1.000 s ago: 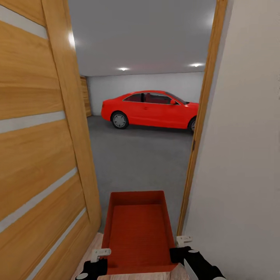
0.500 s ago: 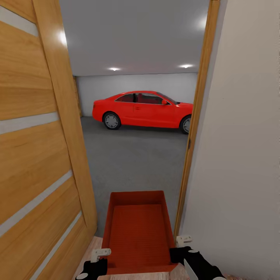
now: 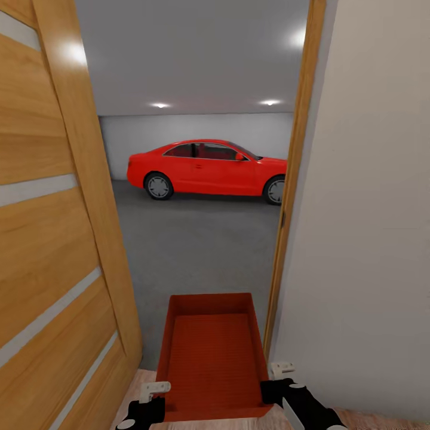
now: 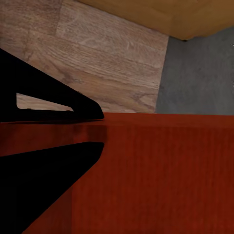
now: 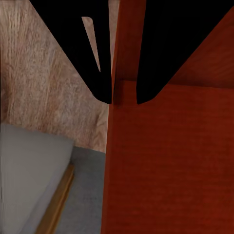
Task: Move the two storage containers from the living room to the garage. In the garage, place one container on the floor and stack the other container on top of it (either order is fine).
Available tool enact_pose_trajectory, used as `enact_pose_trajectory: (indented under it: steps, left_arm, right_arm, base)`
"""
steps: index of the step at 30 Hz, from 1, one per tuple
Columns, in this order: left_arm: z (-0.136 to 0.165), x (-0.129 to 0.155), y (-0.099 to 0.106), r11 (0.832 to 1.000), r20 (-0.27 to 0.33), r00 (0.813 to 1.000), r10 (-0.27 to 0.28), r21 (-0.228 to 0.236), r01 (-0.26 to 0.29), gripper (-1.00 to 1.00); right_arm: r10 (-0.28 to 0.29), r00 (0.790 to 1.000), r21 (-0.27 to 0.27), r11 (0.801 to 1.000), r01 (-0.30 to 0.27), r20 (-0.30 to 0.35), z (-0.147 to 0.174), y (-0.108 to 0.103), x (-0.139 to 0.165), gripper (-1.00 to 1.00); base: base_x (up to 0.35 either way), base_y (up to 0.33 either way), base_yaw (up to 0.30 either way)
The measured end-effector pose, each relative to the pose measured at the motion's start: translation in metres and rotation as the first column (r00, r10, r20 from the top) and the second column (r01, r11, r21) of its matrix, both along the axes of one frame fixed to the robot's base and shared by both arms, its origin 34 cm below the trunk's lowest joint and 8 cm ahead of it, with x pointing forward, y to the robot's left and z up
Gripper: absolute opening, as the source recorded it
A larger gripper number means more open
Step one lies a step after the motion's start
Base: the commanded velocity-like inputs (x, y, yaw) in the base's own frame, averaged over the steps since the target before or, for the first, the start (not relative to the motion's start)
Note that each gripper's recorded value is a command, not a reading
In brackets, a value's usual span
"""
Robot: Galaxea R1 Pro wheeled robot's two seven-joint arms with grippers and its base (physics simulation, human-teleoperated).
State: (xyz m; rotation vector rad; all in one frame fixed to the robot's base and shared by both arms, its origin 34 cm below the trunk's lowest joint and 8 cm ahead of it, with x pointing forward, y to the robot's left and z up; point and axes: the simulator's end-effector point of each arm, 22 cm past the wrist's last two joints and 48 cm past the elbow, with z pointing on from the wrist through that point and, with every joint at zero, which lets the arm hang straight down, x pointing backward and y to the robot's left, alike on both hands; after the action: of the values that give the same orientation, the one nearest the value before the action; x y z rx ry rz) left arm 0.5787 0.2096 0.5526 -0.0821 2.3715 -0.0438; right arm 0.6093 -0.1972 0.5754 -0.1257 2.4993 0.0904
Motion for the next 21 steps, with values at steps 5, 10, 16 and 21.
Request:
enact_pose_trajectory:
  steps: [5, 10, 16, 21]
  left_arm:
    - [0.0000, 0.0000, 0.0002, 1.000, 0.000, 1.000, 0.000, 0.001, 0.000, -1.00]
    - [0.0000, 0.0000, 0.0001, 1.000, 0.000, 1.000, 0.000, 0.000, 0.000, -1.00]
    - [0.0000, 0.0000, -0.0001, 1.000, 0.000, 1.000, 0.000, 0.000, 0.000, -1.00]
    - [0.0000, 0.0001, 0.0006, 1.000, 0.000, 1.000, 0.000, 0.001, 0.000, -1.00]
  right_arm:
    - [0.000, 1.000, 0.000, 1.000, 0.000, 0.000, 0.0000, 0.0002, -0.0001, -1.00]
    - [0.000, 1.000, 0.000, 1.000, 0.000, 0.000, 0.0000, 0.0001, 0.0000, -1.00]
    - [0.000, 1.000, 0.001, 1.000, 0.000, 0.000, -0.0001, -0.0001, -0.0001, -1.00]
    - [0.000, 1.000, 0.000, 1.000, 0.000, 0.000, 0.0000, 0.0005, -0.0001, -1.00]
  base:
    - [0.109, 0.130, -0.183]
    - [0.035, 0.043, -0.047]
    - [0.048, 0.107, -0.008]
    - [0.066, 0.144, -0.001]
